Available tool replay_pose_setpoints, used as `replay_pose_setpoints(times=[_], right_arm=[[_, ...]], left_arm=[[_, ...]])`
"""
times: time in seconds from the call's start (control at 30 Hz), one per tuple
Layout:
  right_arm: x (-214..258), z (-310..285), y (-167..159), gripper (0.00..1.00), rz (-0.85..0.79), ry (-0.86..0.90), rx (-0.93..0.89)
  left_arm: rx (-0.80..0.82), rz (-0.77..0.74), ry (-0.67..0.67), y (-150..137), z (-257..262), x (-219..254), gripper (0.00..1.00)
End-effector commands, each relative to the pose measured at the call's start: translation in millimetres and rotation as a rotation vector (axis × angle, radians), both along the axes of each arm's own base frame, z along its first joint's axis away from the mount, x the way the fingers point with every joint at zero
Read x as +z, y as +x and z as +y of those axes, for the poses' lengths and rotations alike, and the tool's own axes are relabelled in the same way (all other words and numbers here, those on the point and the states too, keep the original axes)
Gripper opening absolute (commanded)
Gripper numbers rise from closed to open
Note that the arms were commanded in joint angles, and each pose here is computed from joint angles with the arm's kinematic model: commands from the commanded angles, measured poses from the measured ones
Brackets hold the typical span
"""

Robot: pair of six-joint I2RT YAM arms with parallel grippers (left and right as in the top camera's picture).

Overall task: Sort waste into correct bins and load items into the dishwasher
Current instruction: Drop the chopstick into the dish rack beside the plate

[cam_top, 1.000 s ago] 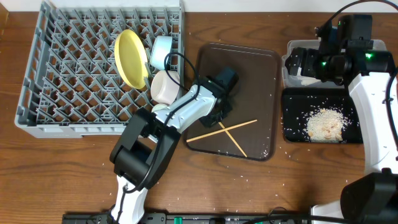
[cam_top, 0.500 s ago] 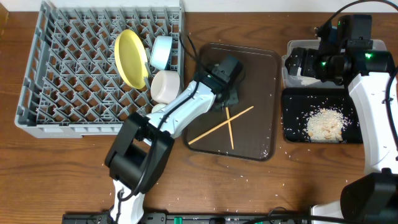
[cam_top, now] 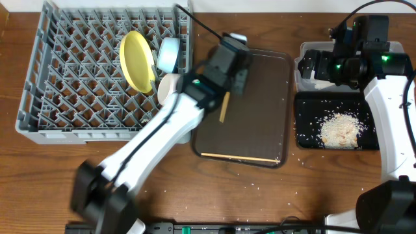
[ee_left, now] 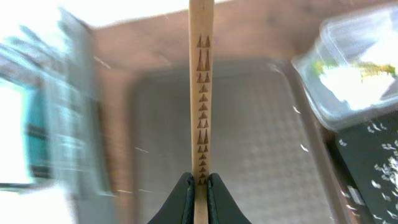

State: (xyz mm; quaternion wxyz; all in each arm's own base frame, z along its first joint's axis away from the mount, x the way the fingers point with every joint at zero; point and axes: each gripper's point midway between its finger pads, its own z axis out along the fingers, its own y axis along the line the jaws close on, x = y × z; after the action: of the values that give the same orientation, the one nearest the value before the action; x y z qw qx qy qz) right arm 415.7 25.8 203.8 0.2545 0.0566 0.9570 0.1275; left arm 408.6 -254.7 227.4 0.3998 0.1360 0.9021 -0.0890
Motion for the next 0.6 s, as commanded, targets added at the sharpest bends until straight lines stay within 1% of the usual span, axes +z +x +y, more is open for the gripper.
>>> replay_pose_setpoints(times=[0.0,0.1,0.23,0.37,0.57], right_arm=[[7.9,0.5,-1.8,0.99,-0.023,-0.006,0.007],[7.9,0.5,-1.8,0.99,-0.023,-0.006,0.007],[7.9,0.5,-1.8,0.99,-0.023,-0.006,0.007],[7.9,0.5,-1.8,0.99,-0.023,-0.006,0.007],[7.9,0.4,-1.8,0.99,-0.023,-0.006,0.007]], left_arm=[[0.114,-0.197,0.183,6.8,65.3,67.4,0.07],[0.185,-0.225,0.267,7.5,102.6,81.1,0.07],[0.247,-0.178,0.380,17.2,146.8,68.1,0.08],[0.318,-0.103,0.422,32.8,181.2,39.8,0.07],[0.458,0.014,0.412,52.9,223.0,-8.5,0.08]])
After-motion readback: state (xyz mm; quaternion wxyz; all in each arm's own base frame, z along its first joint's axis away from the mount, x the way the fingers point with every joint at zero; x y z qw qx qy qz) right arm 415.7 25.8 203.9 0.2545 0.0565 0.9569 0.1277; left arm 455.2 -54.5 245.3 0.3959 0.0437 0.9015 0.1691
